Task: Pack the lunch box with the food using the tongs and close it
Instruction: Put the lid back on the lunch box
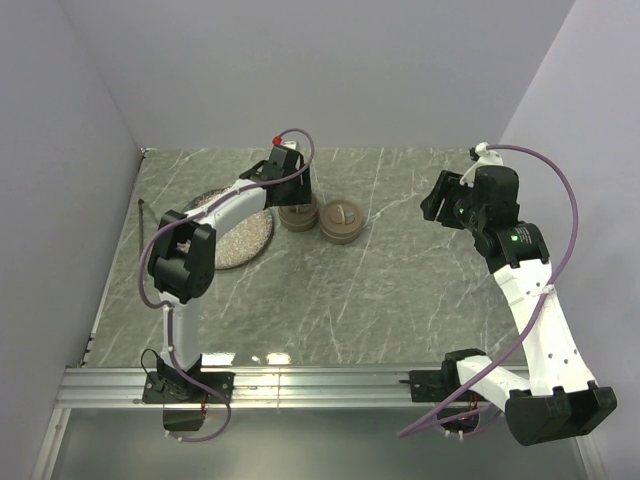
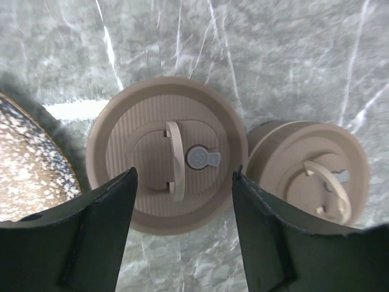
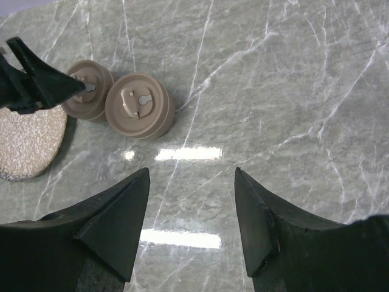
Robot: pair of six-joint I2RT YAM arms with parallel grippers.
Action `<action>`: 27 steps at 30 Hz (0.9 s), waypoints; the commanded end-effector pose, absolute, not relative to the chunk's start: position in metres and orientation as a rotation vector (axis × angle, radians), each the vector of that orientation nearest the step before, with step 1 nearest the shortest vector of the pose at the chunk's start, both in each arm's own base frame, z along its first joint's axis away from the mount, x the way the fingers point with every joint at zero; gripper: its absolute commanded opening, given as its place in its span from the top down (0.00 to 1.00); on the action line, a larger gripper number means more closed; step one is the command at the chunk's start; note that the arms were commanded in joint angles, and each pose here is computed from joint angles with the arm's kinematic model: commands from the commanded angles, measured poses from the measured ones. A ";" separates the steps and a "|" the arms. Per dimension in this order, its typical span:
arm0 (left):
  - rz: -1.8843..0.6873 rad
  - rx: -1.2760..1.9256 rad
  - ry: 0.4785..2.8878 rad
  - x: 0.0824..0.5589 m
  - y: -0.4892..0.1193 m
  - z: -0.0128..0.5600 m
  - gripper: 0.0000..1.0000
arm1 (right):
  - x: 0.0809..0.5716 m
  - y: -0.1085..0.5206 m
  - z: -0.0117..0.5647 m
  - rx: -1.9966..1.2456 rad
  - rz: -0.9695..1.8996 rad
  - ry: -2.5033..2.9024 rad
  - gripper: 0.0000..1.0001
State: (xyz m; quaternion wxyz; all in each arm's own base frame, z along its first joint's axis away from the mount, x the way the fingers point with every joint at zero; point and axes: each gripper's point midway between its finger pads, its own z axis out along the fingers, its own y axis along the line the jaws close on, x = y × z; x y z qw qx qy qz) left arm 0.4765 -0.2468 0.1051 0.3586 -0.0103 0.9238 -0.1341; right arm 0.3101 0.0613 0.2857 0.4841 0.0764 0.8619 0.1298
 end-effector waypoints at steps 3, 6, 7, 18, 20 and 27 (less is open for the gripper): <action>-0.402 -0.005 2.186 0.480 -0.246 0.198 0.30 | 0.312 0.059 0.304 0.175 0.315 2.038 0.34; -0.412 -0.009 2.098 0.477 -0.240 0.243 0.29 | 0.311 0.056 0.307 0.176 0.305 2.031 0.34; -0.409 -0.005 2.070 0.476 -0.238 0.257 0.28 | 0.312 0.054 0.308 0.180 0.298 2.027 0.34; -0.360 -0.336 1.821 0.405 -0.086 0.342 0.06 | 0.315 0.041 0.317 0.193 0.245 2.006 0.32; -0.313 -0.339 1.766 0.385 -0.065 0.357 0.02 | 0.315 0.040 0.318 0.194 0.246 2.005 0.32; -0.182 -0.369 1.689 0.340 -0.019 0.387 0.01 | 0.318 0.037 0.322 0.200 0.237 1.997 0.31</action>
